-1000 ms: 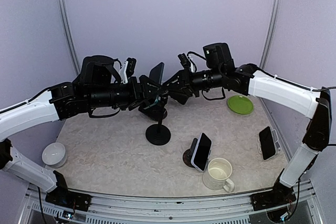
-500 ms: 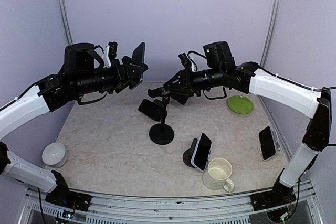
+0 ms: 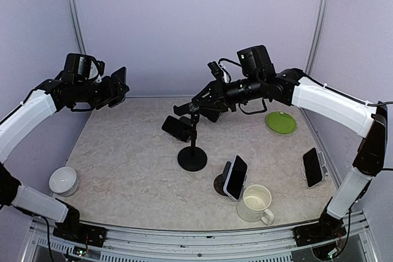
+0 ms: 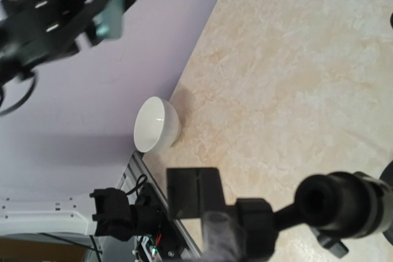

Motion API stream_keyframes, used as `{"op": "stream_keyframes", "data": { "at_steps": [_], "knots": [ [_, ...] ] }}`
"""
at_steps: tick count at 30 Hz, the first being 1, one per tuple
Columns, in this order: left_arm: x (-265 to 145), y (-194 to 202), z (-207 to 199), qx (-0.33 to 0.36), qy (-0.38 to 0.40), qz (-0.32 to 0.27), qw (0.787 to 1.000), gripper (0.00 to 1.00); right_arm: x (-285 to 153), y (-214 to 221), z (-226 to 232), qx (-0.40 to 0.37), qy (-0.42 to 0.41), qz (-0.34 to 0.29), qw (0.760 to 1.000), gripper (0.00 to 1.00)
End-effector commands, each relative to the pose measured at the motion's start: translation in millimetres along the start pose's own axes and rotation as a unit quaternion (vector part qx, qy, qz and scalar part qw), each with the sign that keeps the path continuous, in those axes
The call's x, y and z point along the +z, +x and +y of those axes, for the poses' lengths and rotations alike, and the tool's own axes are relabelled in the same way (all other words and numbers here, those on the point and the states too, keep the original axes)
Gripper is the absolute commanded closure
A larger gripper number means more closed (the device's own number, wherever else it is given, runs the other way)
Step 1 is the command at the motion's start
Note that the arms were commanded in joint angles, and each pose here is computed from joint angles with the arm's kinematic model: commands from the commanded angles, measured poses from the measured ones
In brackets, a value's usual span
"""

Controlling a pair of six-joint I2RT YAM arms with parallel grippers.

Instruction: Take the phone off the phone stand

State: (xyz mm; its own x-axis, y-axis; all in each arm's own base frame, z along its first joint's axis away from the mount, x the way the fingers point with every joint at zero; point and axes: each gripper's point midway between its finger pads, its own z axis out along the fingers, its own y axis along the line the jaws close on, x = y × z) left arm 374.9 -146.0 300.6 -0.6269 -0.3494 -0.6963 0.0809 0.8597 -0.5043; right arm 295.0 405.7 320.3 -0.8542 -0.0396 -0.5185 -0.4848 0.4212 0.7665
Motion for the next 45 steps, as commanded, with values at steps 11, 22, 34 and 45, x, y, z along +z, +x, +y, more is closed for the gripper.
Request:
{"op": "stream_keyframes", "data": {
  "at_steps": [11,22,34,45],
  "knots": [
    [60,-23,114,0.076,-0.127,0.032,0.988,0.58,-12,-27,38,-0.061,-0.051,-0.025,0.996,1.0],
    [126,-15,180,0.12,-0.179,0.095,0.972,0.59,-4,-26,39,-0.069,-0.056,0.009,0.996,1.0],
    [179,-6,215,0.161,-0.188,0.125,0.961,0.59,1,-22,37,-0.069,-0.064,0.036,0.995,1.0],
    [209,8,242,0.163,-0.199,0.151,0.954,0.57,2,-19,35,-0.069,-0.068,0.051,0.994,1.0]
  ]
}}
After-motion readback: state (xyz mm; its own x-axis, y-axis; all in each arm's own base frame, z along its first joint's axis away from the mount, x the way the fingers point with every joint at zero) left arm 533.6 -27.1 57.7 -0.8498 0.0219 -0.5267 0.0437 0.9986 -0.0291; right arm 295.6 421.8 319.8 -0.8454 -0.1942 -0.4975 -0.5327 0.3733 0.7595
